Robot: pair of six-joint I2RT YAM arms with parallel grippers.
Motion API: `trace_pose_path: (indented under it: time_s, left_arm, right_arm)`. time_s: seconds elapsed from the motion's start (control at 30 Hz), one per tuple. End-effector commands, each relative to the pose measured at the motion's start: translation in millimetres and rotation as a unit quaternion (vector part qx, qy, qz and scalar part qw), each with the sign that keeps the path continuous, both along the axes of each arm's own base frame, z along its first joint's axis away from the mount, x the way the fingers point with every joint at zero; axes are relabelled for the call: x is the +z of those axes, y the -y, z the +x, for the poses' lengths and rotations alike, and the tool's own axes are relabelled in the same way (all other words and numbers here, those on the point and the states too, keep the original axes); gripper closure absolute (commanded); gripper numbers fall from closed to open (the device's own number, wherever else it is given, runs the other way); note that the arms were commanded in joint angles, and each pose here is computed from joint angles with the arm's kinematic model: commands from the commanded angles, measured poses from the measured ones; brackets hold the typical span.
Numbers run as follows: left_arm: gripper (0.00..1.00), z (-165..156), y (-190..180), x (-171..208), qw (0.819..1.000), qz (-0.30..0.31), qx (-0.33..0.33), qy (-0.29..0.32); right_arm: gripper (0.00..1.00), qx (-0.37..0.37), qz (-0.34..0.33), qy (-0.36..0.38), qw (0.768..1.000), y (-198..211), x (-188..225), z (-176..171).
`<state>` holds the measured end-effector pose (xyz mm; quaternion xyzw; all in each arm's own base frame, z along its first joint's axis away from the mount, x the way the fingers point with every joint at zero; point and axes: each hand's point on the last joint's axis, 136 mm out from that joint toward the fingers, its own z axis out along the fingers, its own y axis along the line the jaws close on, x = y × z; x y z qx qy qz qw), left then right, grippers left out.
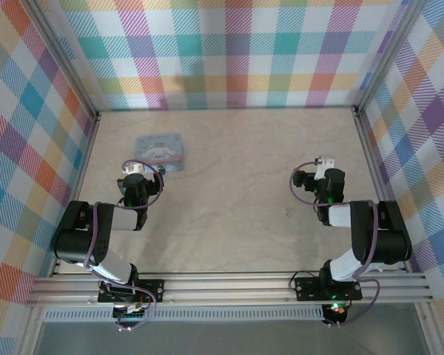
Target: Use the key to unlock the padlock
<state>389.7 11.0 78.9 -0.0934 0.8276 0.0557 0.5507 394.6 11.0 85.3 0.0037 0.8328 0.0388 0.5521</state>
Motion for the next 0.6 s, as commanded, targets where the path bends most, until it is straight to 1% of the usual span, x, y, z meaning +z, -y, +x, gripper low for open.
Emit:
trace_pose_path:
  time_s: [0.0,0.57]
  left_arm:
    - [0.00,2.8,0.1,3.9,1.000,-0.004,-0.001,0.008]
    - [0.00,2.6,0.4,3.8,1.000,-0.004,-0.001,0.008]
  right_arm:
    - [0.00,0.000,0.005,0.012,1.000,-1.9,5.9,2.8]
    - [0.00,0.000,0.005,0.014,1.000,-2.0,6.4,2.4]
